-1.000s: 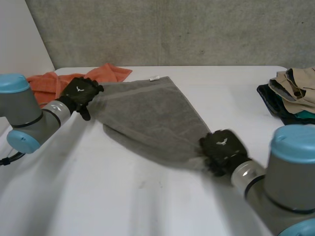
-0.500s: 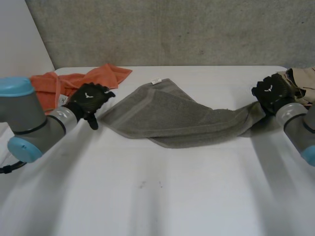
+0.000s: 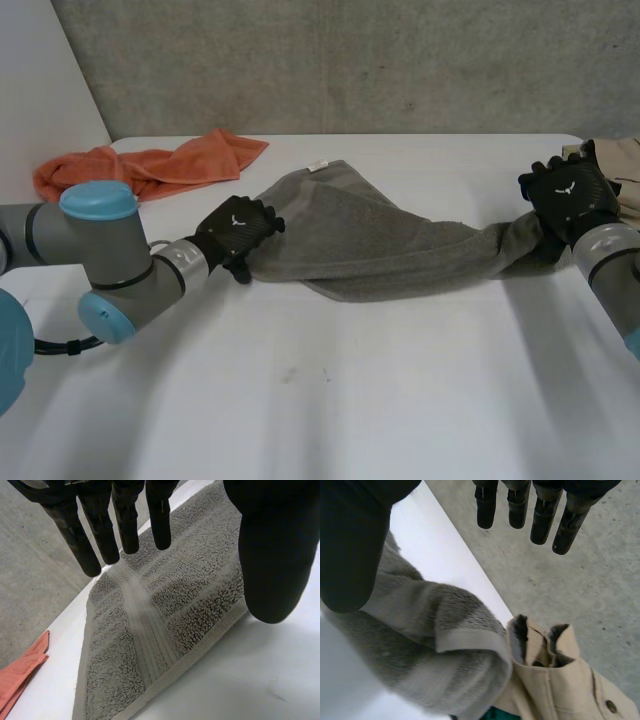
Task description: Fold the laundry.
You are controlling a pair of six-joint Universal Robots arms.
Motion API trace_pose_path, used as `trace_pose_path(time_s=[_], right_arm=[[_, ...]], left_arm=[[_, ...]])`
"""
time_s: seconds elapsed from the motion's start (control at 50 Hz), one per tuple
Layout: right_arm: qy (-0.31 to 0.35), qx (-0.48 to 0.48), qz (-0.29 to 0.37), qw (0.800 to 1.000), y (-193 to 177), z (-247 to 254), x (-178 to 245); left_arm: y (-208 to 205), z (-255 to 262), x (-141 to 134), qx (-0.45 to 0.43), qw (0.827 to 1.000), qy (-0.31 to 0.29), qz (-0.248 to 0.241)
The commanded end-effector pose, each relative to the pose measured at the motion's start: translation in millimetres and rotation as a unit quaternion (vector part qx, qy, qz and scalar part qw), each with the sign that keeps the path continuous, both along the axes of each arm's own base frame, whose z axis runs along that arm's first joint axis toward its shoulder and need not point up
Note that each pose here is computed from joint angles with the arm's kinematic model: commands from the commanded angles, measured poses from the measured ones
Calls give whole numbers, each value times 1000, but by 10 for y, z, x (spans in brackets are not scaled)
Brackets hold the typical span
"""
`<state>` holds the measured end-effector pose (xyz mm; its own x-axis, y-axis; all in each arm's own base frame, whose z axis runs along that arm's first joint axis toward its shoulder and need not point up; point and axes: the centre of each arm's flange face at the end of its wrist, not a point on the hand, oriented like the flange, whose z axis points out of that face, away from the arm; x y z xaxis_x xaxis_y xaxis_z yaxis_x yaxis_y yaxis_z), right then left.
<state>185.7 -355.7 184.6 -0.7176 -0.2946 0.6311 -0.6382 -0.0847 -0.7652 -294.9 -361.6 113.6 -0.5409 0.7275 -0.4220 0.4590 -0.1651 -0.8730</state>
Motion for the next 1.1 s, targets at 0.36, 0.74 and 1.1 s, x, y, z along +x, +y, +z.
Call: trace_pose_path(time_s=[0.36, 0.74, 1.1], right_arm=[[-7, 37, 26, 999, 302, -98, 8], [-93, 236, 1, 967, 700, -243, 14], [-182, 301, 52, 935, 309, -433, 386]], left_arm=[[-90, -125, -86, -4, 1000, 1, -5], [-14, 36, -167, -19, 999, -9, 29], [837, 1284, -49, -51, 996, 71, 31]])
